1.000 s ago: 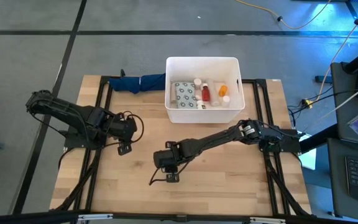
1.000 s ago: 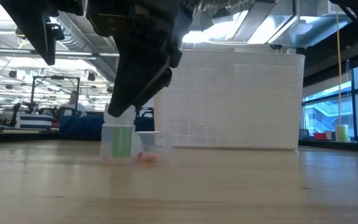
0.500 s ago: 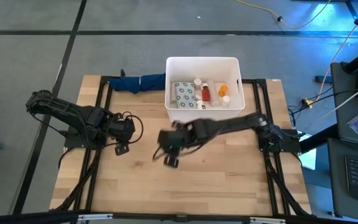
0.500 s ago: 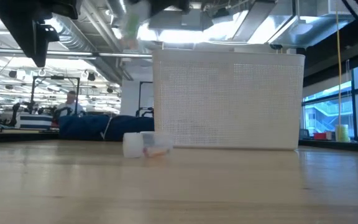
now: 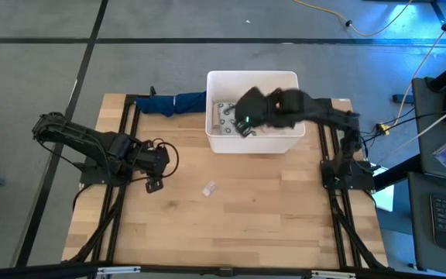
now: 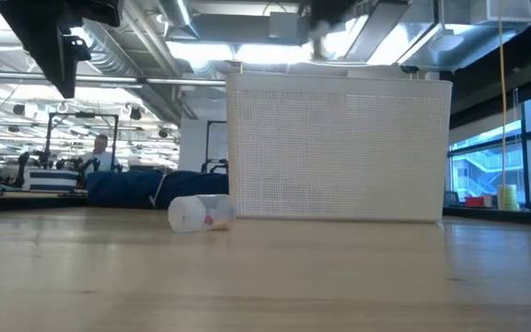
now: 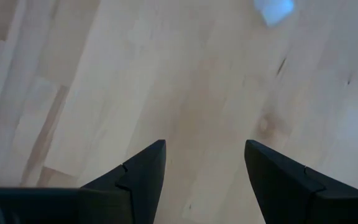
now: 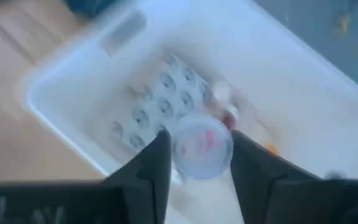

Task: Pick & place medical supplies in basket/bin
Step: Put the left transparent pill bottle into the white bin

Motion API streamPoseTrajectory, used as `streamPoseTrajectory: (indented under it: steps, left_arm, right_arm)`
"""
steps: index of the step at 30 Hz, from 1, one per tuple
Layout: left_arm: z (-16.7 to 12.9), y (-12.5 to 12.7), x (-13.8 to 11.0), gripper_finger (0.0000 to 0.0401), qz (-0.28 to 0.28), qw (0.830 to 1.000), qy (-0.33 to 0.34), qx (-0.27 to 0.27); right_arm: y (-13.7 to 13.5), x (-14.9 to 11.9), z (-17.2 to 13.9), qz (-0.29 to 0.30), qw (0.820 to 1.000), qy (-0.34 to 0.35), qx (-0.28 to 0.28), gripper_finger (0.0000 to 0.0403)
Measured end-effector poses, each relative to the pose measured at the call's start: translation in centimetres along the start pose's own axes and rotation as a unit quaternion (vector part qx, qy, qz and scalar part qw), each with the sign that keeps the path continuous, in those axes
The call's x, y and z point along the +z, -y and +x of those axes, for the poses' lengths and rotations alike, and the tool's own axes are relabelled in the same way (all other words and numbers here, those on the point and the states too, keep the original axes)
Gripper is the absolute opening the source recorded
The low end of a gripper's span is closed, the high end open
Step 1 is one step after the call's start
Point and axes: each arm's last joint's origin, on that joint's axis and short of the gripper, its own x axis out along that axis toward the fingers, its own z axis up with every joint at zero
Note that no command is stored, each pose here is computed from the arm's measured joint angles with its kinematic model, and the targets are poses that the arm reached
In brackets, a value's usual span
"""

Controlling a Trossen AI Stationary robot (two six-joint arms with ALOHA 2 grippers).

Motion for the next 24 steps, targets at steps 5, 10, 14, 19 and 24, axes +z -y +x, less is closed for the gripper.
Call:
streamPoseTrajectory:
  steps: [5,10,14,19,24]
  left_arm:
    - [0.0,0.2,0.5,0.0212,-0.012,0.999,0.032,-0.004]
    - [0.0,0.3,0.6,0.0212,-0.048,0.998,0.036,-0.011]
    - [0.0,0.3,0.6,0.0212,-0.069,0.997,0.036,-0.011]
    - [0.0,0.3,0.6,0.0212,-0.091,0.995,0.045,-0.002]
    - [0.3,0.2,1.0,0.0211,-0.128,0.988,0.076,0.044]
  right_arm:
    - [3.7,2.0,5.0,-0.001,0.997,-0.079,0.012,0.0128]
    - [7.9,1.2,11.9,0.024,0.974,-0.226,-0.009,0.0128]
    - [10.2,-1.0,16.6,0.03,0.949,-0.313,0.008,0.0128]
    - [11.3,-4.2,20.8,0.046,0.929,-0.368,0.008,0.0129]
    - [11.2,-6.4,22.8,0.039,0.924,-0.38,0.007,0.0149]
